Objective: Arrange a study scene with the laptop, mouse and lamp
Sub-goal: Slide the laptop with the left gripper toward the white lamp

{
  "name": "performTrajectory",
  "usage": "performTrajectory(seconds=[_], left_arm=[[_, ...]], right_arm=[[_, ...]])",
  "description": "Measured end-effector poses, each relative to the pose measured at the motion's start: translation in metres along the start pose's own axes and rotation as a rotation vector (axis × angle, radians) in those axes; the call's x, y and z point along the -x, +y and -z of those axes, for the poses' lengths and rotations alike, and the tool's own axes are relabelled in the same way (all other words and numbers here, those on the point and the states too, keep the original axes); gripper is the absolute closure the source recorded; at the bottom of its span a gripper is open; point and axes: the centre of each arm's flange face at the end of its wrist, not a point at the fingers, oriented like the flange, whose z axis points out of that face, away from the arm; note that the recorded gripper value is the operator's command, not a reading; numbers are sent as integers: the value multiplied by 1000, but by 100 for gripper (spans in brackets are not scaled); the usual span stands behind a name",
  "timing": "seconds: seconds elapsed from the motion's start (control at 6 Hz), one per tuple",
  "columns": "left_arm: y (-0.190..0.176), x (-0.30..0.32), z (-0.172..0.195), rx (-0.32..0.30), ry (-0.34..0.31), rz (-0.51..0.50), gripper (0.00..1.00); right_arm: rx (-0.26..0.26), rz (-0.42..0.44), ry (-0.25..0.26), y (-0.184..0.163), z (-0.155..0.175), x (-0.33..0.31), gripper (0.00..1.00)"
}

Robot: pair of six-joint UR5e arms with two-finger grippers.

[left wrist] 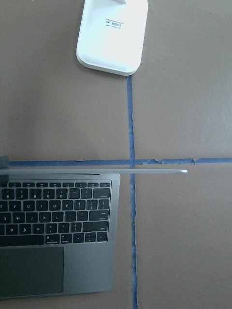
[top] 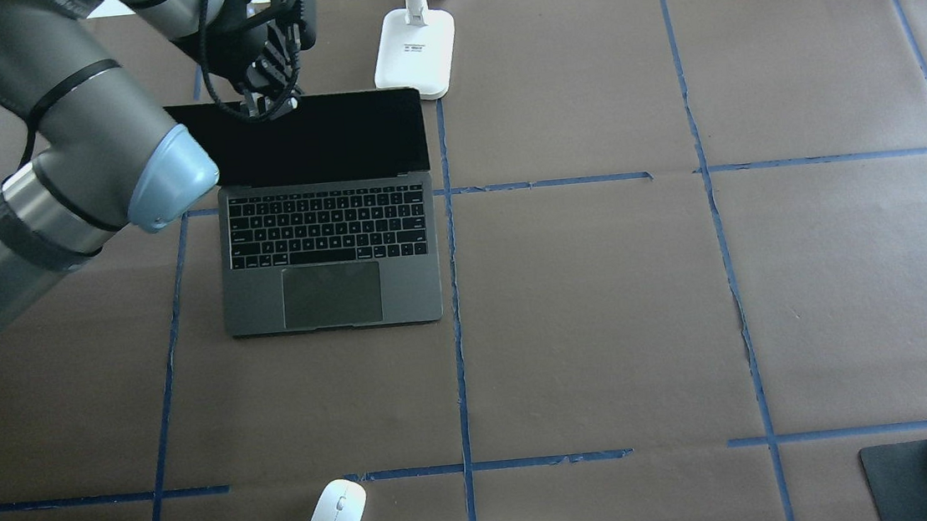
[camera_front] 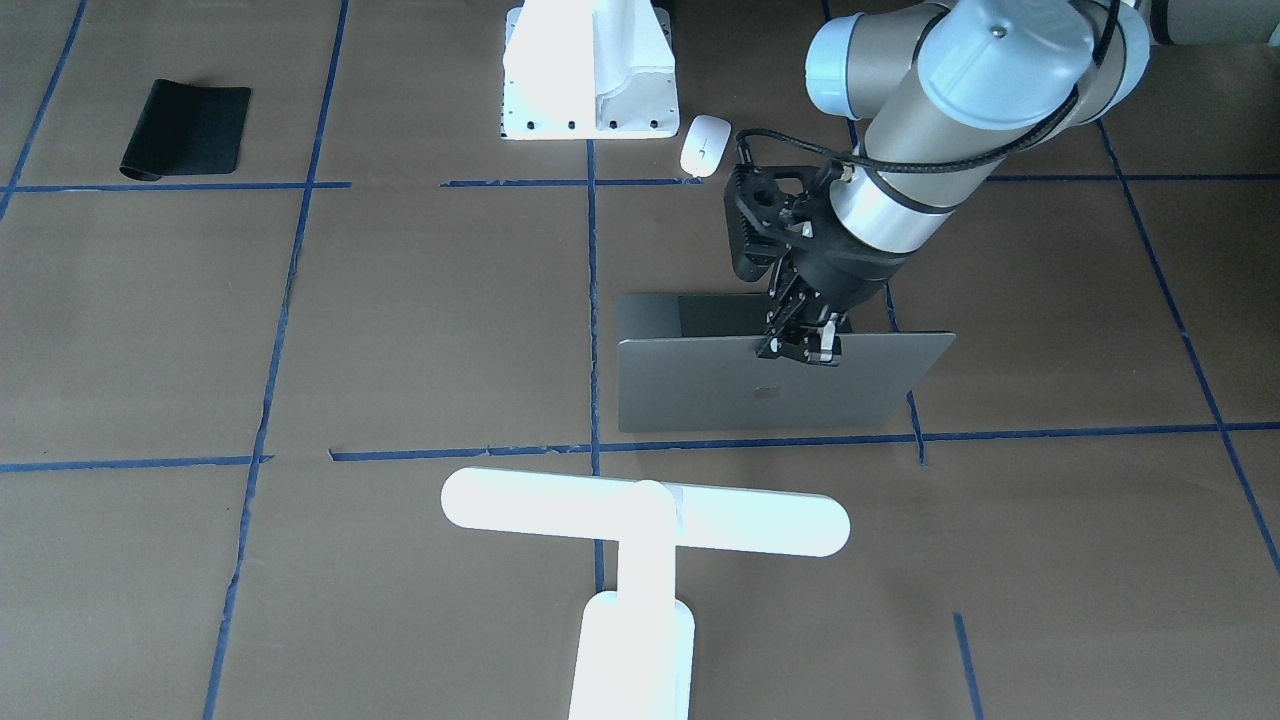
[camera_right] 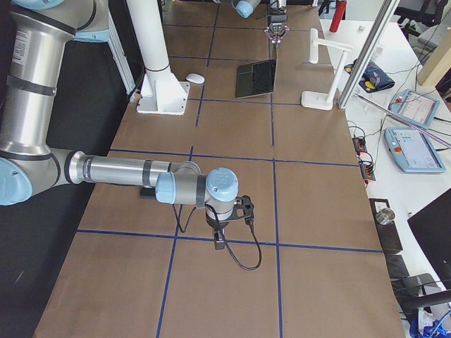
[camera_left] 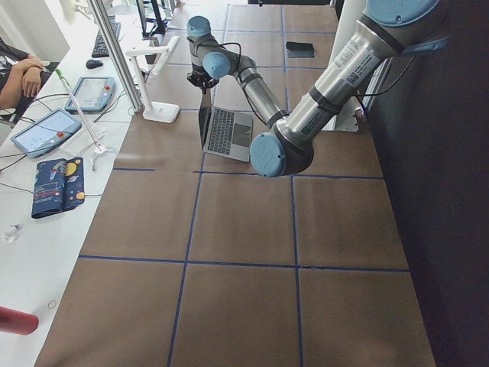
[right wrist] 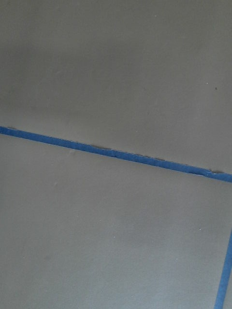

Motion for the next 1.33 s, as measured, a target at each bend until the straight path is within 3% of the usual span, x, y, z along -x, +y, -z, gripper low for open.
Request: performTrajectory(seconds=[0.5, 0.83, 1.17, 1.33], left_arm=[[-46, 42, -35, 9, -45, 0, 93], [-67, 52, -58, 11, -76, 25, 80], [-57, 53, -67, 24, -74, 48, 64], [-49, 53, -72, 32, -71, 54, 63]], right_arm=[[3, -4, -1, 0, -1, -1, 0], [4, -6, -1, 1, -2, -1, 0], [4, -6, -2, 1, -2, -1, 0], [3, -5, -2, 1, -1, -1, 0]])
